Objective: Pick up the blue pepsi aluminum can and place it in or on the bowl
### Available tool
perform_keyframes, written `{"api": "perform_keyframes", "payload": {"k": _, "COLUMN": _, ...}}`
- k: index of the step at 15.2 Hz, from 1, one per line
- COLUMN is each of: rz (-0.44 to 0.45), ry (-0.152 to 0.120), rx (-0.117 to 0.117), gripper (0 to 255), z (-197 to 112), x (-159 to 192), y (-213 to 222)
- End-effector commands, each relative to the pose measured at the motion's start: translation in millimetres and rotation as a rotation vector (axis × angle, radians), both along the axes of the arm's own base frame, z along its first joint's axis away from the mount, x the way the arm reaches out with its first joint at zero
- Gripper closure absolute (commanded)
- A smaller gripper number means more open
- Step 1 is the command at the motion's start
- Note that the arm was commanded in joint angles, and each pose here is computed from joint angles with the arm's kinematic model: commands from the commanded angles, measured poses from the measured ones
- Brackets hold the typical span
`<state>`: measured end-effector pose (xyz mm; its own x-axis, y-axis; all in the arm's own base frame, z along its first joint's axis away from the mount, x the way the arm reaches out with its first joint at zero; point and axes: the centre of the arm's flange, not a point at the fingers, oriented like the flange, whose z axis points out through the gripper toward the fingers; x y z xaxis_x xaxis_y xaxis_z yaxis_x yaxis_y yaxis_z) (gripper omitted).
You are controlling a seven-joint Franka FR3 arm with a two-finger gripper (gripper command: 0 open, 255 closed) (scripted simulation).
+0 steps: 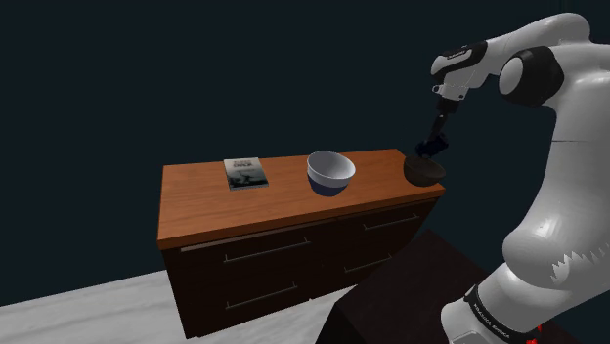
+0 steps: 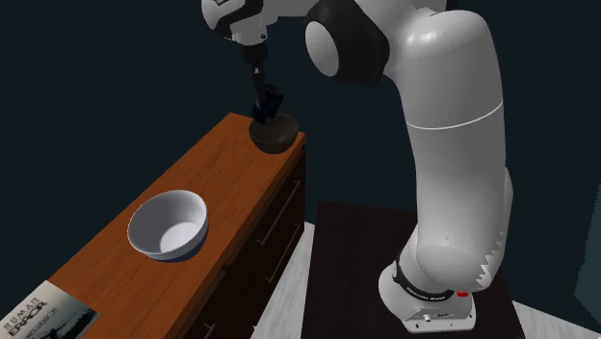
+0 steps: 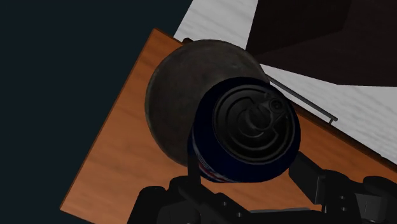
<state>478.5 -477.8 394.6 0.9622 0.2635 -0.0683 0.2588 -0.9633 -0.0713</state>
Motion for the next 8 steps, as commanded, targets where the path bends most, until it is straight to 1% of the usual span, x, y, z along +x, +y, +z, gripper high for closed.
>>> {"api": "perform_keyframes", "payload": {"k": 1, "rz": 0.0, "ry": -0.001, "rx": -0.001, "gripper": 255, "z": -11.3, "x": -0.4, "y": 0.3}}
{"api": "perform_keyframes", "payload": {"k": 7, "rz": 0.0, "ry": -0.001, "rx": -0.001, "gripper": 255, "z": -42.3, "x": -0.4, "y": 0.3}}
{"api": "perform_keyframes", "payload": {"k": 8, "rz": 0.0, "ry": -0.001, "rx": -0.001, "gripper": 255, "z": -42.3, "x": -0.4, "y": 0.4}}
